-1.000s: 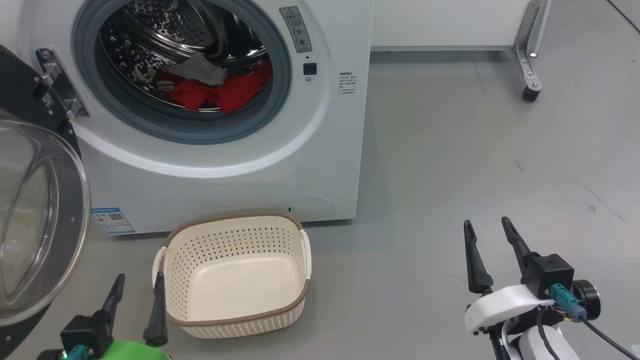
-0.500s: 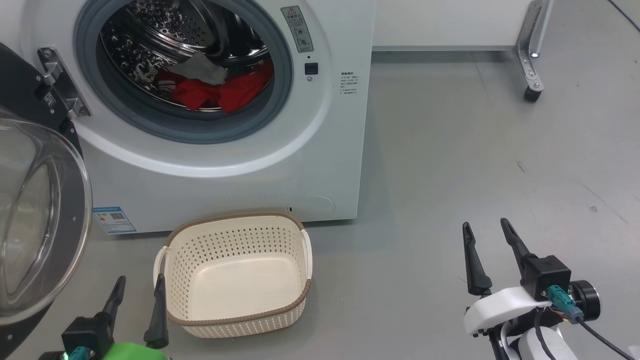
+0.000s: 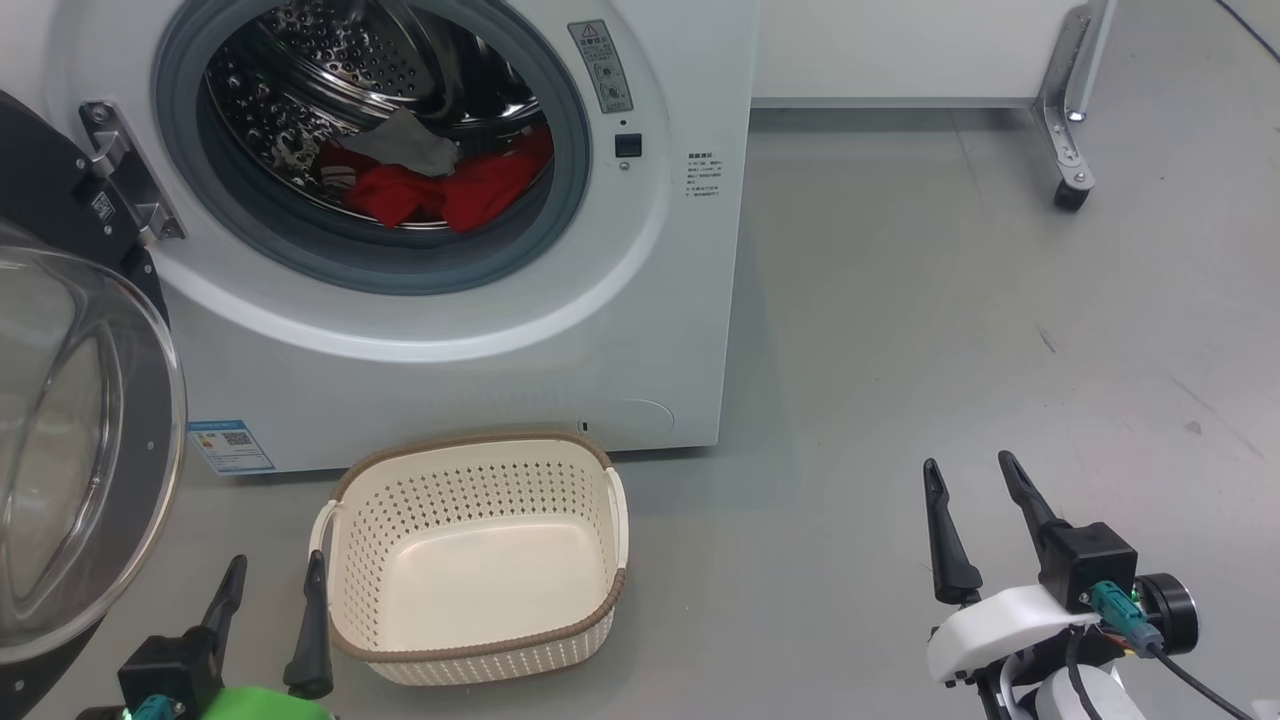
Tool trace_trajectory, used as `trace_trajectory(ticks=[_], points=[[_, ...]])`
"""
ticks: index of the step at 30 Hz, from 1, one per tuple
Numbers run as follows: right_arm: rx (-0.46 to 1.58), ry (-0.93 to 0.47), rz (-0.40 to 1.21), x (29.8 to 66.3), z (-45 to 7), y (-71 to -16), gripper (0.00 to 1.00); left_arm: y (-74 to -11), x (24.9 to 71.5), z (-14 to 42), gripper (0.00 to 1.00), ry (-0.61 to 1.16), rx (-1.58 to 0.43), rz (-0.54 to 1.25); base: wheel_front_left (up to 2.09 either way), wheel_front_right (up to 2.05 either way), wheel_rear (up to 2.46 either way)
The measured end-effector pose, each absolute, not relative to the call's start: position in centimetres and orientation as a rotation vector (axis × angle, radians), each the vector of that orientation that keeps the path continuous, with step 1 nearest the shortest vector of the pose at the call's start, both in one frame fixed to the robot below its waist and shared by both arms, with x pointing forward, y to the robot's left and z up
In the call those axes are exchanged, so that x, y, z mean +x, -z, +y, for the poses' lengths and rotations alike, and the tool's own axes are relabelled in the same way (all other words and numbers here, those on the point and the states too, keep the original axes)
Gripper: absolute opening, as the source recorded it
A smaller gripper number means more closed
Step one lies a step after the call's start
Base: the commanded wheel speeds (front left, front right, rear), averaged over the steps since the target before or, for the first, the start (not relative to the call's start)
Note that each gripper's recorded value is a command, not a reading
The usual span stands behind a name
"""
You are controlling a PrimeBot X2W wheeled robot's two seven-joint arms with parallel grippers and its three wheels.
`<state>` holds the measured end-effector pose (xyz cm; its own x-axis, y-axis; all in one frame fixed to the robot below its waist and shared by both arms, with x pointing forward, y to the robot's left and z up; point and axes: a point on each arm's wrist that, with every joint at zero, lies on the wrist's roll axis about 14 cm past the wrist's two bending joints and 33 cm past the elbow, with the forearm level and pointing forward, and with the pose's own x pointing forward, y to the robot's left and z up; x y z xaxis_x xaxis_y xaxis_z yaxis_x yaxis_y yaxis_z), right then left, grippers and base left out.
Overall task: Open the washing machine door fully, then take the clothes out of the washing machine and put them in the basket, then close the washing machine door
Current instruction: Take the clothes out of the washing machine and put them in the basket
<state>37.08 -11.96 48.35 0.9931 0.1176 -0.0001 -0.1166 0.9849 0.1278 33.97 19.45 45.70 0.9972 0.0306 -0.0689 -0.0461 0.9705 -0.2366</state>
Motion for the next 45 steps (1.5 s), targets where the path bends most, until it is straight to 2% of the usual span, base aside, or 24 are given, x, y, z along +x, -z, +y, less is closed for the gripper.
trace_trajectory(ticks=[26,45], points=[[0.129,-0.119,0.03,37.2,-11.9,-47.6,1.0,-45.7,34.2,20.1,1.0,-0.066,-0.235,0.065,0.95,-0.95,0.0],[0.129,-0.133,0.042,37.2,-11.4,-47.2,1.0,-45.2,34.2,19.3,1.0,-0.048,-0.262,0.081,0.36,-0.36,0.0]])
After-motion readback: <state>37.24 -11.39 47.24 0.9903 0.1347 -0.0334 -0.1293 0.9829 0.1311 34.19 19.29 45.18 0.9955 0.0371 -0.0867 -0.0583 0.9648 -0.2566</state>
